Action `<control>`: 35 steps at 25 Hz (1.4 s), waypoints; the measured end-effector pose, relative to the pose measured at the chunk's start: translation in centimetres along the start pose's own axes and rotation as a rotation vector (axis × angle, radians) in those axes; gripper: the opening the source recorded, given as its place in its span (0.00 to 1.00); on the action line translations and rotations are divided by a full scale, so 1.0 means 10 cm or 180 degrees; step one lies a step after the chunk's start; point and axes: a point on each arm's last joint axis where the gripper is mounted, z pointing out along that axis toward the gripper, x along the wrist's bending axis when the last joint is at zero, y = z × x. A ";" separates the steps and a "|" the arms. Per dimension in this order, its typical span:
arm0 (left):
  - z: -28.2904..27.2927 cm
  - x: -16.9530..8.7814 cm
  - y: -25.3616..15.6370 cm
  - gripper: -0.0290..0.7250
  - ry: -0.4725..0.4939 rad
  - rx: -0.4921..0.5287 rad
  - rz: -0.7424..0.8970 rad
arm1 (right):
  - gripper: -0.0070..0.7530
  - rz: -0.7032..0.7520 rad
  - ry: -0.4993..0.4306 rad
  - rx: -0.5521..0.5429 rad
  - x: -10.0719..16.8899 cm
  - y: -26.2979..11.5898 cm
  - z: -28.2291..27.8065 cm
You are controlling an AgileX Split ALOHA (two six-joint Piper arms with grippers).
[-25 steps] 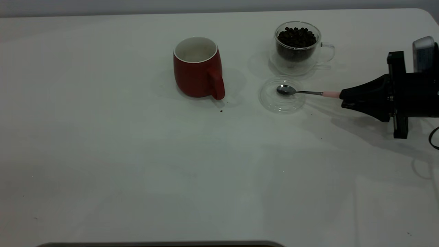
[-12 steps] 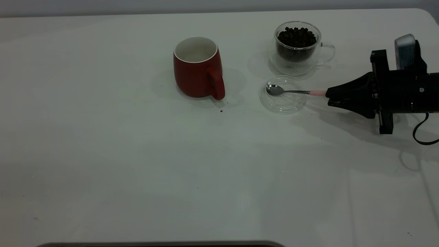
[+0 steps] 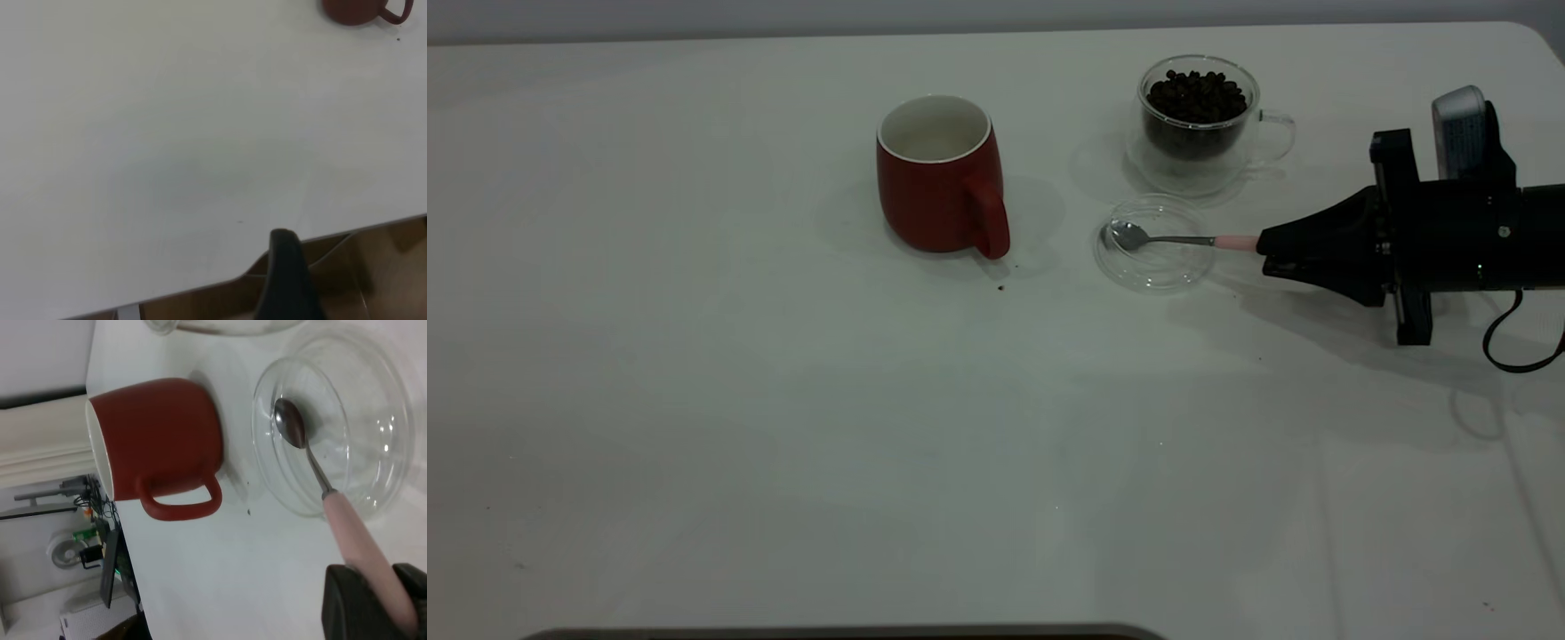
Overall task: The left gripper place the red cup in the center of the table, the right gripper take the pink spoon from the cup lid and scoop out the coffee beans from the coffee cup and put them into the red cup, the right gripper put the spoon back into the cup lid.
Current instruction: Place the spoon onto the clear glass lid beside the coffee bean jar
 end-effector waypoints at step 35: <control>0.00 0.00 0.00 0.82 0.0000 0.0000 0.0006 | 0.50 0.0024 0.0007 0.0007 -0.01 -0.01 0.00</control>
